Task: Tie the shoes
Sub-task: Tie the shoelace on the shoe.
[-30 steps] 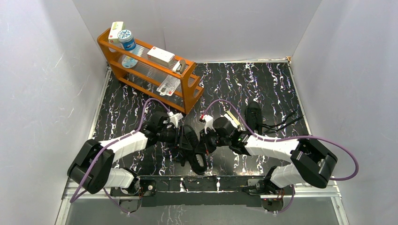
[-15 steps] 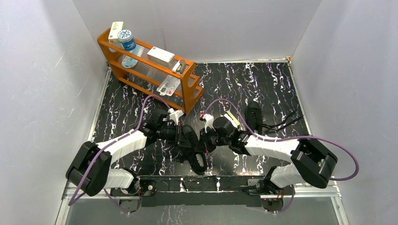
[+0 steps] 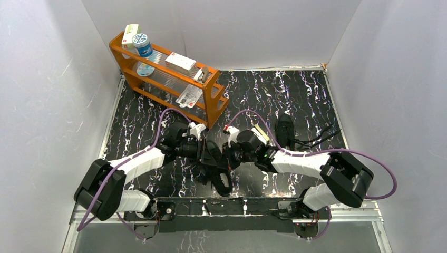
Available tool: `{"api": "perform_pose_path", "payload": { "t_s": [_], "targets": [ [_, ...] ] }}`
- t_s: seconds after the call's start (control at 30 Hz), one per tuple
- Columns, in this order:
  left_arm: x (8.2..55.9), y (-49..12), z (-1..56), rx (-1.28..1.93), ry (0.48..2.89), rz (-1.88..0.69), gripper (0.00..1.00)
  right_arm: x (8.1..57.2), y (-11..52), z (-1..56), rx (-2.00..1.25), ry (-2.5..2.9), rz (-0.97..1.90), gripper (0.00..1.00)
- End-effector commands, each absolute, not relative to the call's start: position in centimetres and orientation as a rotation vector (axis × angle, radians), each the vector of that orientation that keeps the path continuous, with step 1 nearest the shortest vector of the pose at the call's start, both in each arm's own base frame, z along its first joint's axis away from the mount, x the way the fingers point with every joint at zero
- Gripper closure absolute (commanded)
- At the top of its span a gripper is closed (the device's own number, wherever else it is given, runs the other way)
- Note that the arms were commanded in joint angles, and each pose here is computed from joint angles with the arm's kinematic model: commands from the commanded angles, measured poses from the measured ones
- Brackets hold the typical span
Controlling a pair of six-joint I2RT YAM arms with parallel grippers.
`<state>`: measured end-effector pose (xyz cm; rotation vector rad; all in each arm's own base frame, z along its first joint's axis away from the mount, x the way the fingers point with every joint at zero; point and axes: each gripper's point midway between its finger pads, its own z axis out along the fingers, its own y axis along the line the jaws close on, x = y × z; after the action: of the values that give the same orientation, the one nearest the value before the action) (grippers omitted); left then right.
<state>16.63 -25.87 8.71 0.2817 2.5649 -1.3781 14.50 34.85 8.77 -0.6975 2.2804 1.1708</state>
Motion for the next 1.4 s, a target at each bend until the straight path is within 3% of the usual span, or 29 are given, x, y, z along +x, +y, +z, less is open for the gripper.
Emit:
{"api": "perform_pose_path", "payload": {
  "t_s": [0.0,0.4,0.67,0.77,0.97,1.17,1.37],
  "targets": [
    [16.4,-26.0,8.8,0.304,2.555,-1.408,0.68,15.6,36.0,11.2,-0.668,2.181,1.205,1.00],
    [15.7,-26.4,8.1,0.357,2.579,-1.441,0.70,15.5,36.2,11.5,-0.675,2.177,1.218,1.00],
    [16.0,-26.7,7.4,0.384,2.602,-1.374,0.86,14.9,36.3,11.8,-0.695,2.173,1.251,1.00],
    [16.3,-26.6,7.3,0.392,2.602,-1.325,0.96,14.8,36.1,12.1,-0.694,2.174,1.255,0.99],
    [16.8,-25.9,6.8,0.383,2.608,-1.232,1.00,15.4,34.1,13.6,-0.728,2.140,1.241,0.70],
    [16.7,-25.7,6.7,0.370,2.632,-1.212,1.00,16.8,33.1,13.4,-0.866,2.079,1.316,0.57],
    [17.0,-25.8,6.9,0.338,2.637,-1.207,1.00,16.4,34.7,12.1,-1.015,2.059,1.417,0.53]
  ]
}}
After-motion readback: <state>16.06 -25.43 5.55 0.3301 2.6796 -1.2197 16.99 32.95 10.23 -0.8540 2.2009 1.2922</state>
